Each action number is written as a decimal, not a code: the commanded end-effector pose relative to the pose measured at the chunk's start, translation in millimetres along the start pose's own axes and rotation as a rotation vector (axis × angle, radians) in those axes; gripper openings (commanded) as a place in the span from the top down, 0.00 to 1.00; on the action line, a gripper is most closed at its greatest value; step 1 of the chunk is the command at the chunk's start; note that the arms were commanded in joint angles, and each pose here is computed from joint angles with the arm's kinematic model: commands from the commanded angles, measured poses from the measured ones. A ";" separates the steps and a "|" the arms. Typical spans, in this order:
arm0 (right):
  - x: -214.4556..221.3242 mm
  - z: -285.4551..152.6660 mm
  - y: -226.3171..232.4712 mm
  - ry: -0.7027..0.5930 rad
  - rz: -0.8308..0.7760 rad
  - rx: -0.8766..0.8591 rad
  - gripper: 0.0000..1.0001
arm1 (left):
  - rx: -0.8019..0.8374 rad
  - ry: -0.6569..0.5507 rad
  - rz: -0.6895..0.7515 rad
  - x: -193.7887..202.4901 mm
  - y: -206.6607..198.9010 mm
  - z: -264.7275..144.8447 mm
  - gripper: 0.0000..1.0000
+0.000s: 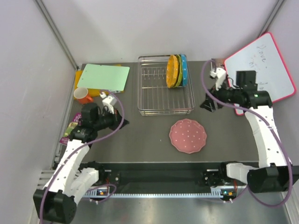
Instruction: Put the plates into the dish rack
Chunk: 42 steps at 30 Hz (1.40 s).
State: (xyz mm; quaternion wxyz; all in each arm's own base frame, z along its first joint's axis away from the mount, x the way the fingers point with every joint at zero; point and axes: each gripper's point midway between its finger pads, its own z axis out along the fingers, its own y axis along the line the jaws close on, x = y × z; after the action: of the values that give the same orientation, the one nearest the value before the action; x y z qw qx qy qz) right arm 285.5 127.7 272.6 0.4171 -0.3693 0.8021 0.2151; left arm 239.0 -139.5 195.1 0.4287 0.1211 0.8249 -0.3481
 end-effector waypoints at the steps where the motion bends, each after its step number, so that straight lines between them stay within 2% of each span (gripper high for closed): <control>1: 60.5 -17.5 3.7 0.049 0.329 -0.115 0.32 | 0.211 0.051 0.347 16.6 -38.3 19.0 1.00; 3: 82.6 -11.3 3.2 0.105 0.377 -0.201 0.31 | 0.231 0.109 0.400 30.5 -40.3 31.9 1.00; 4: 91.6 -16.6 16.5 0.138 0.462 -0.284 0.29 | 0.278 0.131 0.465 38.6 -51.6 38.6 1.00; 5: 97.7 -15.8 15.3 0.136 0.407 -0.334 0.22 | 0.293 0.175 0.479 49.4 -51.5 48.2 1.00; 6: 109.3 -9.5 11.9 0.164 0.459 -0.390 0.20 | 0.312 0.199 0.505 56.3 -55.5 54.1 1.00; 8: 126.0 -3.7 4.0 0.187 0.509 -0.431 0.09 | 0.374 0.250 0.605 75.5 -72.5 70.0 1.00; 9: 131.2 -1.7 1.0 0.194 0.508 -0.436 0.09 | 0.398 0.261 0.637 80.4 -79.1 74.4 1.00; 10: 138.6 0.0 -1.8 0.218 0.498 -0.438 0.09 | 0.422 0.270 0.649 85.0 -90.9 78.4 1.00; 11: 145.7 4.8 -5.9 0.232 0.492 -0.456 0.09 | 0.443 0.210 0.656 73.1 -103.1 88.6 1.00; 13: 154.7 8.1 -10.9 0.266 0.481 -0.464 0.09 | 0.476 0.232 0.663 82.9 -116.2 99.0 1.00; 17: 176.7 16.1 -21.2 0.323 0.429 -0.495 0.11 | 0.489 0.328 0.619 103.4 -113.0 127.8 1.00; 20: 194.7 23.7 -24.1 0.387 0.403 -0.536 0.13 | 0.510 0.313 0.639 107.8 -114.8 147.3 1.00; 29: 217.0 51.5 -25.8 0.411 0.511 -0.640 0.18 | 0.550 0.354 0.617 143.5 -117.4 174.1 1.00; 36: 228.9 57.7 6.5 0.463 0.520 -0.743 0.19 | 0.591 0.402 0.606 173.5 -128.9 187.0 1.00; 38: 233.5 58.6 23.5 0.486 0.532 -0.791 0.22 | 0.596 0.422 0.595 181.5 -131.7 194.3 1.00; 42: 235.4 59.5 35.5 0.518 0.490 -0.828 0.23 | 0.577 0.395 0.581 178.6 -135.0 212.2 1.00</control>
State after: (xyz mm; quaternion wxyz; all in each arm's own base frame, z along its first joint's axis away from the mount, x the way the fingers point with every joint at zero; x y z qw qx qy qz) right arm 227.2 79.6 41.7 0.0109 -0.3319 0.8142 0.4762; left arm 171.4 -369.6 21.9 0.2375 0.5348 0.7088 -0.3940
